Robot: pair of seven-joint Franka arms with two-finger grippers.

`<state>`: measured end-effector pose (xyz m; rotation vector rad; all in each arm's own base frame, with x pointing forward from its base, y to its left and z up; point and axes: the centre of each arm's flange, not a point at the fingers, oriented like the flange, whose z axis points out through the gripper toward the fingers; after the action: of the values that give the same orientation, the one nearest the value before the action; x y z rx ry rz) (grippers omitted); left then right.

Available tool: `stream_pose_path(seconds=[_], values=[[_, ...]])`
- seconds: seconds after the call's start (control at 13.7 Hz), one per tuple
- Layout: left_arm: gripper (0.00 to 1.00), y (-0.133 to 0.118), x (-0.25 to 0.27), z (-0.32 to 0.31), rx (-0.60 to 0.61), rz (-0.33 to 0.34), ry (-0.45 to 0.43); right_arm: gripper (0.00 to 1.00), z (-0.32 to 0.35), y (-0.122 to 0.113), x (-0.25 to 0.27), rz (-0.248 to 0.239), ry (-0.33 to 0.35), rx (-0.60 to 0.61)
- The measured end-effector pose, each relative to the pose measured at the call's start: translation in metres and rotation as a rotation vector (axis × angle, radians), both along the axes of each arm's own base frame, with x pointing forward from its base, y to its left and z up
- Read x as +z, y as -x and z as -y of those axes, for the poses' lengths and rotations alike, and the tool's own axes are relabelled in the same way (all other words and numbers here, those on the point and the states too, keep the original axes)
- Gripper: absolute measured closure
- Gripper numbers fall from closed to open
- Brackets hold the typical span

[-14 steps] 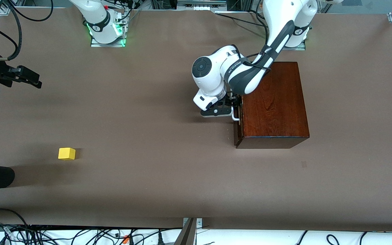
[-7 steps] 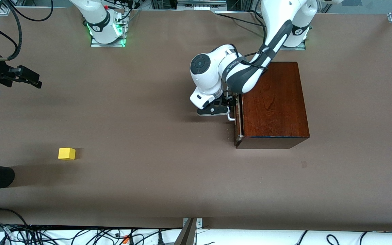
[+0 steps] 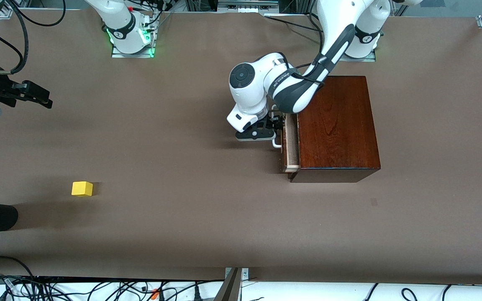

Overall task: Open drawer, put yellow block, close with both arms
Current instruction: 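Pull the drawer handle outward with the left gripper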

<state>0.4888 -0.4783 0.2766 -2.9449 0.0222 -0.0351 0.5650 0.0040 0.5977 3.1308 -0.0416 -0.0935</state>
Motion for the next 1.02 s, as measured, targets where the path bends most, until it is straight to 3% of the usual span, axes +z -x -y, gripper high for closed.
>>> stream_pose_path(seconds=[1.02], values=[[0.00,0.002,0.003,0.033,0.001,0.009,0.030,0.00,0.000,0.001,-0.001,-0.007,0.000,0.000]])
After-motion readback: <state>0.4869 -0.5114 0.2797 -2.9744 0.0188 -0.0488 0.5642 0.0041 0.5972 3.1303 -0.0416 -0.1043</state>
